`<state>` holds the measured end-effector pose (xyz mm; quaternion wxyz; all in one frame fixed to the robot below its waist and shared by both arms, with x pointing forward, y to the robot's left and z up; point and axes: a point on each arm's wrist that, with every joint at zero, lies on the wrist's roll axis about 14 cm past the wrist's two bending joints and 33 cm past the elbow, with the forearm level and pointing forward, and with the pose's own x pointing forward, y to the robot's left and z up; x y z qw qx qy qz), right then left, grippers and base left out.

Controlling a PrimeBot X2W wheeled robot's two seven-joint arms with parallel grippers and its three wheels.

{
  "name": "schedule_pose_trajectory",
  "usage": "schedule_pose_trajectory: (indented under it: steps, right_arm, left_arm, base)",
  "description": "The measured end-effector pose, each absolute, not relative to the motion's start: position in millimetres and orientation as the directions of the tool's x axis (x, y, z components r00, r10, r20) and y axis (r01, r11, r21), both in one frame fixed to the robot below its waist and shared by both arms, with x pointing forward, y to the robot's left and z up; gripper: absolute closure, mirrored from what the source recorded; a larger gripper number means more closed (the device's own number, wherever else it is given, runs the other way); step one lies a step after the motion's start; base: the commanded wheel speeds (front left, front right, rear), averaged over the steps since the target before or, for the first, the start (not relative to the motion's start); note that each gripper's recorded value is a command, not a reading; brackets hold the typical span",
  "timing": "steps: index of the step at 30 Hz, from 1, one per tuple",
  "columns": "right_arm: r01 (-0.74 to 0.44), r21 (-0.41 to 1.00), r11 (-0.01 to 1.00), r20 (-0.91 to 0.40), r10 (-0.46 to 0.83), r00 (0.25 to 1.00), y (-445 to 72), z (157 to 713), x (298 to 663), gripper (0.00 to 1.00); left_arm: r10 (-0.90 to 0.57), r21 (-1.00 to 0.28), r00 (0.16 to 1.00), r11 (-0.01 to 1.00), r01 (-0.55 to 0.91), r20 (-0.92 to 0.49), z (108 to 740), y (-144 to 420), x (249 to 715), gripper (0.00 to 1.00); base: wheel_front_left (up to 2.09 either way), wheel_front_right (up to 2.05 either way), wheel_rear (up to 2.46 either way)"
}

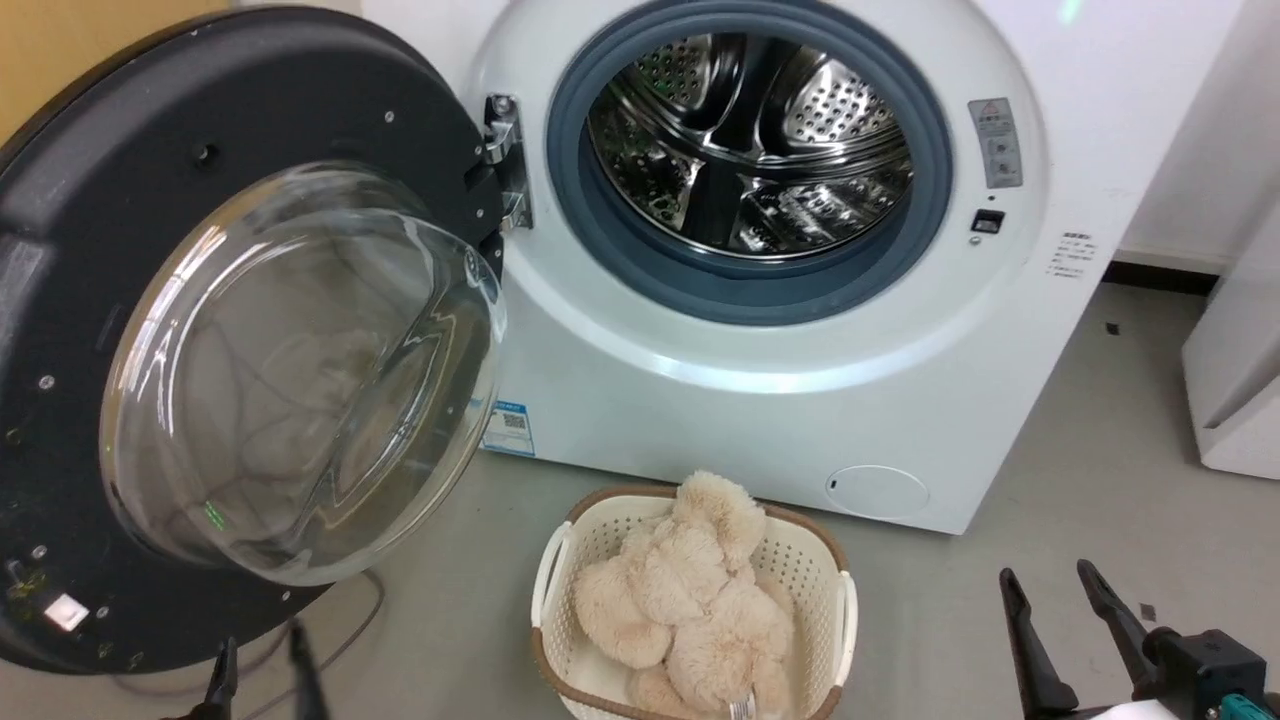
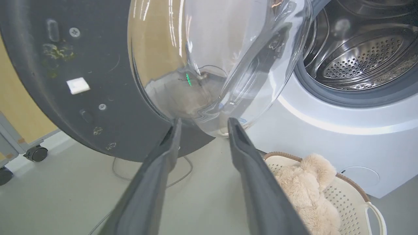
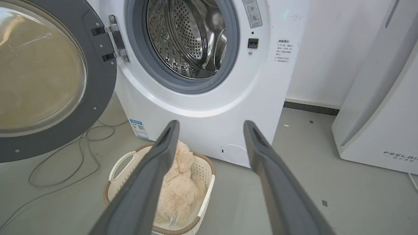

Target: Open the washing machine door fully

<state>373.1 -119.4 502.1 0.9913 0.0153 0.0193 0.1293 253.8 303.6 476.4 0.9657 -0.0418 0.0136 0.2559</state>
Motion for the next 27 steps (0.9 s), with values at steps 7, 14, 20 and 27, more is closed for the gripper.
schedule_pose_trajectory:
  steps: [7, 14, 20, 27]
  right_arm:
    - [-0.22, 0.024, 0.975, -0.021, 0.22, 0.975, -132, 507, 366, 0.0]
    - [-0.163, -0.001, 0.987, -0.01, 0.163, 0.987, -152, 511, 358, 0.0]
    - [-0.122, -0.006, 0.992, -0.013, 0.122, 0.992, -165, 511, 349, 0.0]
    - [-0.096, -0.001, 0.995, -0.015, 0.096, 0.995, -172, 510, 339, 0.0]
  left_arm:
    - [0.347, -0.116, 0.937, 0.93, -0.348, -0.024, 481, 255, 277, 0.0]
    - [0.158, -0.095, 0.987, 0.983, -0.159, -0.015, 482, 208, 306, 0.0]
    - [0.042, -0.049, 0.999, 0.998, -0.042, 0.006, 489, 181, 329, 0.0]
    - [-0.002, -0.005, 1.0, 1.0, 0.002, 0.005, 491, 174, 341, 0.0]
  base:
    - [0.0, 0.0, 0.0]
    - [0.0, 0.0, 0.0]
    - [0.0, 0.0, 0.0]
    - [0.0, 0.0, 0.0]
